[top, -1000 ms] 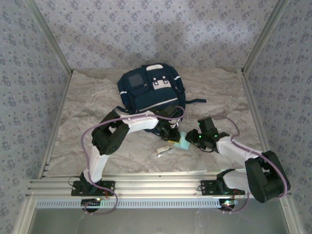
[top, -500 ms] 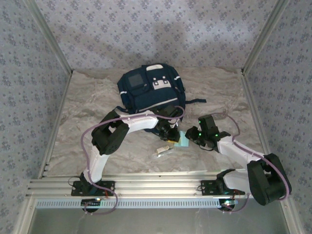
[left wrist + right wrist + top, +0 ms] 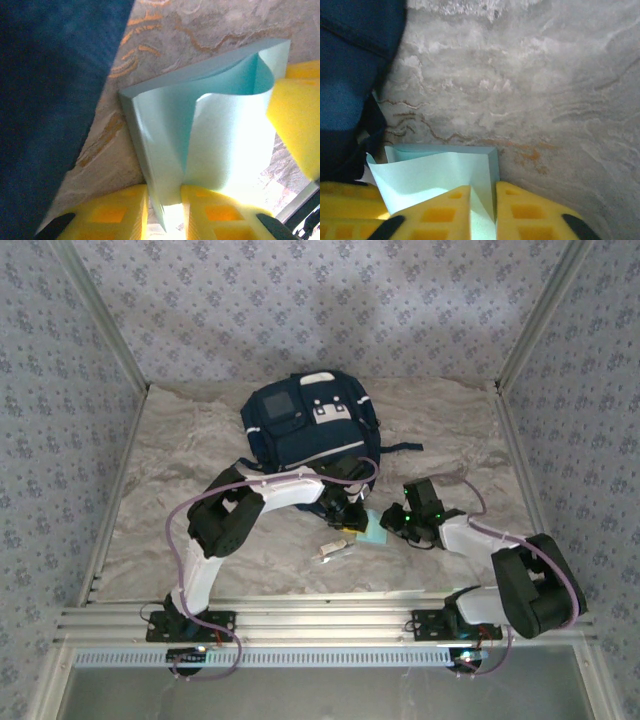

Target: Pack books, pencil case, and school supplies into a backpack

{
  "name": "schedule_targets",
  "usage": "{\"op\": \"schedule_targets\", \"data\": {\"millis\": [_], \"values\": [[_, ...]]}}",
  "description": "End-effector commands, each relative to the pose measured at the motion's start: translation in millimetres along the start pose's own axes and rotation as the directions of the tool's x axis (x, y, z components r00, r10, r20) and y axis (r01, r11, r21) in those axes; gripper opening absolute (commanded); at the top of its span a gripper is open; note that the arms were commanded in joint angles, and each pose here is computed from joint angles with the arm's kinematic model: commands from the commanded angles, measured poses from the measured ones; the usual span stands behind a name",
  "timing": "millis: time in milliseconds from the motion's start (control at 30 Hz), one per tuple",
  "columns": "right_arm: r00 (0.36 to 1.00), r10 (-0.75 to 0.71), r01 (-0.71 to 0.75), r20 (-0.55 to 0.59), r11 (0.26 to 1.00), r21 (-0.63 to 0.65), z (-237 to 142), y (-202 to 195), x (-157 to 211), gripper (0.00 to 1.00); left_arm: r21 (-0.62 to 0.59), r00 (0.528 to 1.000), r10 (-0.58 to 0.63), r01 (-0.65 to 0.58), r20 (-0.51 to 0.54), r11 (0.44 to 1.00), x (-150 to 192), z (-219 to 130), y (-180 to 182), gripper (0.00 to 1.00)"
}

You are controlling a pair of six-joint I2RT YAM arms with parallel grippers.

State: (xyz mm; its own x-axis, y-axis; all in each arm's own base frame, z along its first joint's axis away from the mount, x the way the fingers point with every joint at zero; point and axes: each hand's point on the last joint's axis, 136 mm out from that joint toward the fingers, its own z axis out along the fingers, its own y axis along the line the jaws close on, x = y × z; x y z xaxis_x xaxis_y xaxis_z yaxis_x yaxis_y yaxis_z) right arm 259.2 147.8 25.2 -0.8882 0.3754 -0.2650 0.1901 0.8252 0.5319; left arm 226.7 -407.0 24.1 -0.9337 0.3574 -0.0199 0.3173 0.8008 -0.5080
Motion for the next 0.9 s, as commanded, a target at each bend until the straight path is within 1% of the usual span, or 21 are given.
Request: {"op": "schedule_targets", "data": {"millis": [0,67,133,233,300,433,500,533,600,700,767,867], "values": [[0.993,-0.047,0.032,-0.108,0.990,-0.135,1.0,25.5,21.6,0.12,-0.064,1.000,-0.009,0.008,-0.015,0.998,3.4,15.8,17.1,0.24],[0.993,-0.051,0.037,-0.109,0.992,-0.123,0.5,23.5,21.4,0.08,-0.064,1.000,-0.011,0.010,-0.015,0.998,3.1,15.4,17.3,0.24],[0.992,-0.056,0.043,-0.114,0.993,-0.110,-0.8,20.6,21.4,0.00,-0.064,1.000,-0.014,0.013,-0.014,0.998,2.8,14.6,17.6,0.24],[0.991,-0.067,0.057,-0.117,0.995,-0.088,-4.5,17.7,19.1,0.00,-0.065,1.000,-0.023,0.022,-0.007,0.998,0.0,8.6,19.7,0.24],[0.990,-0.085,0.078,-0.115,0.995,-0.069,-8.5,15.8,16.2,0.00,-0.061,0.999,-0.035,0.036,0.007,0.998,-4.6,-2.2,22.2,0.27],[0.989,-0.092,0.087,-0.113,0.995,-0.051,-17.2,12.8,10.1,0.00,-0.030,0.996,-0.049,0.052,0.077,0.998,-19.2,-39.7,25.5,0.46],[0.990,-0.081,0.075,-0.112,0.996,-0.049,-20.9,13.1,6.9,0.00,-0.024,0.992,-0.052,0.055,0.118,0.998,-25.6,-60.1,28.2,0.50],[0.987,-0.114,0.108,-0.110,0.993,-0.054,-22.1,13.6,5.9,0.00,-0.023,0.989,-0.048,0.052,0.137,0.998,-28.1,-70.3,28.5,0.53],[0.987,-0.118,0.112,-0.112,0.992,-0.057,-24.2,15.4,4.2,0.00,-0.022,0.986,-0.047,0.052,0.163,0.998,-31.1,-84.8,29.8,0.54],[0.986,-0.120,0.114,-0.114,0.992,-0.059,-25.9,17.3,2.7,0.00,-0.028,0.982,-0.044,0.050,0.182,0.998,-32.2,-96.5,32.6,0.55],[0.986,-0.124,0.118,-0.112,0.991,-0.061,-27.8,19.4,0.9,0.00,-0.034,0.981,-0.054,0.061,0.184,0.998,-31.1,-97.6,37.2,0.55],[0.985,-0.133,0.126,-0.108,0.990,-0.068,-33.0,24.7,-2.2,0.00,-0.002,0.981,-0.062,0.063,0.185,0.998,-31.0,-91.6,36.8,0.56]]}}
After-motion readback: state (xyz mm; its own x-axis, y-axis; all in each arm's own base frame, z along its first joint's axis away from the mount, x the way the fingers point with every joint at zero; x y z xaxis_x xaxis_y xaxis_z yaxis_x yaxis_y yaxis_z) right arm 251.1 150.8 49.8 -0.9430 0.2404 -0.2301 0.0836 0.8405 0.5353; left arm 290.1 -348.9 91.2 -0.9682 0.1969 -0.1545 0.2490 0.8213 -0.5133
